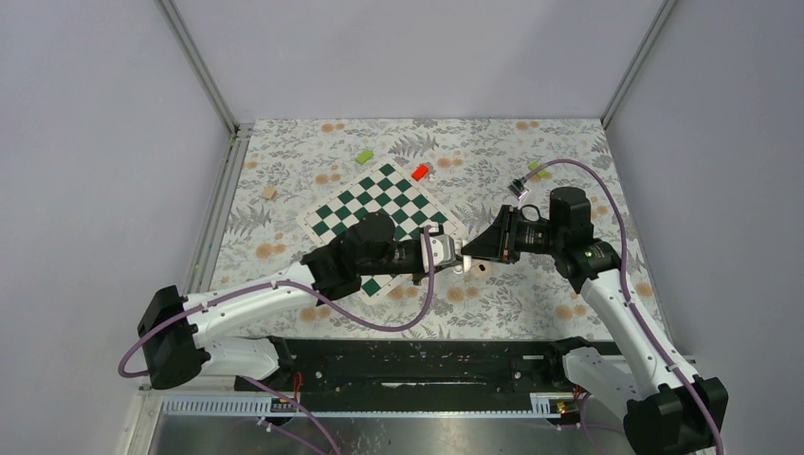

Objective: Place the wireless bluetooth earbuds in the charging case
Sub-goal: Adjust the earbud with the charging case.

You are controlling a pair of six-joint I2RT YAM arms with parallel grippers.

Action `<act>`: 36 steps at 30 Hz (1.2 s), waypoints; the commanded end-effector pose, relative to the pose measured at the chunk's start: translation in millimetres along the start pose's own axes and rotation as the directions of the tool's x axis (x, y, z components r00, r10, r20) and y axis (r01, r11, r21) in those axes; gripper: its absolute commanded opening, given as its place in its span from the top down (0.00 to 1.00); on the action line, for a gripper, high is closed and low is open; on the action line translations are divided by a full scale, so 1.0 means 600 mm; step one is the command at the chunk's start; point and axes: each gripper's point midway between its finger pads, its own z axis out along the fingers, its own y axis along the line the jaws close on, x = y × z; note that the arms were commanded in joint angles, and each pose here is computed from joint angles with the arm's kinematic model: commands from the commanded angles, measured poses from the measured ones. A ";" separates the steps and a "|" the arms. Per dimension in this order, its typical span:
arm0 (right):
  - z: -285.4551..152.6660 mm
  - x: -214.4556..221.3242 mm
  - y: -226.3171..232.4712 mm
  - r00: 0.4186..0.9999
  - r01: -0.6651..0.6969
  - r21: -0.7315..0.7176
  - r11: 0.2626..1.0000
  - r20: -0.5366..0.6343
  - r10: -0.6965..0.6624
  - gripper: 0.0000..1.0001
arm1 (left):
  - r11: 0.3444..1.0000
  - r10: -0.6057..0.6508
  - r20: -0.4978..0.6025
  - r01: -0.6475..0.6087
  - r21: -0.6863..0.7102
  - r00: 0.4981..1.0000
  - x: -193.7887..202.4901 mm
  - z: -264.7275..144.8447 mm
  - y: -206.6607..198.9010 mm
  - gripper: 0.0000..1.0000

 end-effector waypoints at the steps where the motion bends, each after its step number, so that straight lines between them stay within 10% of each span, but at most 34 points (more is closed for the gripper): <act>1: -0.008 -0.009 0.028 0.999 0.042 -0.042 0.998 0.007 -0.042 1.00 | 0.998 0.051 0.109 -0.045 -0.054 0.993 -0.070 -0.014 0.020 0.95; 15: -0.009 -0.009 0.030 0.999 0.047 -0.045 0.998 0.009 -0.047 1.00 | 0.999 0.051 0.033 -0.051 -0.005 0.998 -0.044 -0.020 0.009 0.51; 36: -0.010 -0.010 0.033 0.999 0.048 -0.047 0.998 0.012 -0.047 1.00 | 1.000 0.013 0.028 -0.014 0.026 1.000 -0.032 0.000 0.006 0.57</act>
